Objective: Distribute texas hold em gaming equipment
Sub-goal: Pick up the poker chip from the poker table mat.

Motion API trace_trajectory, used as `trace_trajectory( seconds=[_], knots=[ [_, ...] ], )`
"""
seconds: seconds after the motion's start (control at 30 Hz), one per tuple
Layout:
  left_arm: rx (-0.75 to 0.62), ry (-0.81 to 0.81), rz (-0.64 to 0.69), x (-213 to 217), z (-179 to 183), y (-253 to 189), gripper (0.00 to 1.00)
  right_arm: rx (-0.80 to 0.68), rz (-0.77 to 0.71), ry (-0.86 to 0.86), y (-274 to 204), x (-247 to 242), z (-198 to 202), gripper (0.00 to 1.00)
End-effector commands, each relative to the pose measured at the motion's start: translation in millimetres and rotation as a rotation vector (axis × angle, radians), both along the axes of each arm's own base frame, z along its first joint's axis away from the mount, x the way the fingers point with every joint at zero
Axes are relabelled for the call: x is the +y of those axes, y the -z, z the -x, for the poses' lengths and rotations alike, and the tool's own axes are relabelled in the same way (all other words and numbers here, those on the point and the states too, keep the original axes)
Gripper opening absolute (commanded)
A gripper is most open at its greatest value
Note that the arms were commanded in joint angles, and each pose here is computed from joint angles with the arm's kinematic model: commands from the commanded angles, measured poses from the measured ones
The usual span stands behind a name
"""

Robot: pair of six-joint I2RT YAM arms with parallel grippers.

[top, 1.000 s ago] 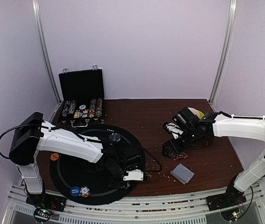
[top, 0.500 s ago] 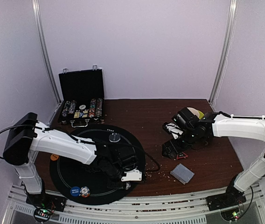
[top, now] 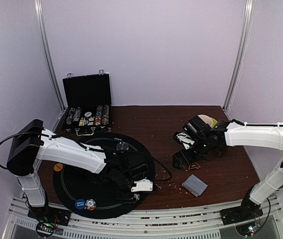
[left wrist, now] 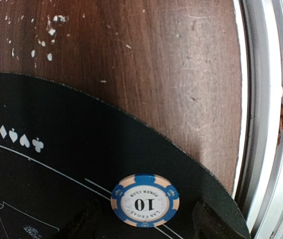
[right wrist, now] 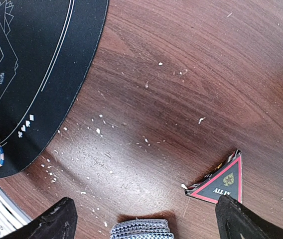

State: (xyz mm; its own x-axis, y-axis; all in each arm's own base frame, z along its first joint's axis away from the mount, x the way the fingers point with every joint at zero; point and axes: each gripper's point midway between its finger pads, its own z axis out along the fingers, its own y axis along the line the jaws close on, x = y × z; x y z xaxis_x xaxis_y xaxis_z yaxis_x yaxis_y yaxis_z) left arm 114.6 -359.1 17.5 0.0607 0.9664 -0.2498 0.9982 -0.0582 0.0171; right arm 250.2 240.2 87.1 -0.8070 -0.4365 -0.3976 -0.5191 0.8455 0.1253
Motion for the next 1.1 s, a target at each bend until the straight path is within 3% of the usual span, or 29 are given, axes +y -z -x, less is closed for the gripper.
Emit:
trace_trajectory(
  seconds=[0.0, 0.33, 0.6, 1.07],
  knots=[
    [0.016, 0.028, 0.048, -22.0, 5.3, 1.0, 0.66, 0.010, 0.002, 0.000, -0.5, -0.8, 1.9, 1.00],
    [-0.020, 0.056, 0.029, -28.5, 3.3, 10.8, 0.65, 0.011, 0.002, -0.003, 0.2, -0.2, 1.4, 1.00],
    [-0.005, 0.068, 0.042, -34.1, 5.5, 11.8, 0.47, 0.014, 0.004, -0.002, 1.3, -1.0, 2.3, 1.00],
    [-0.035, 0.040, 0.071, -24.3, -0.1, -11.8, 0.38, 0.017, 0.010, -0.002, 1.9, -1.2, 2.0, 1.00]
  ],
)
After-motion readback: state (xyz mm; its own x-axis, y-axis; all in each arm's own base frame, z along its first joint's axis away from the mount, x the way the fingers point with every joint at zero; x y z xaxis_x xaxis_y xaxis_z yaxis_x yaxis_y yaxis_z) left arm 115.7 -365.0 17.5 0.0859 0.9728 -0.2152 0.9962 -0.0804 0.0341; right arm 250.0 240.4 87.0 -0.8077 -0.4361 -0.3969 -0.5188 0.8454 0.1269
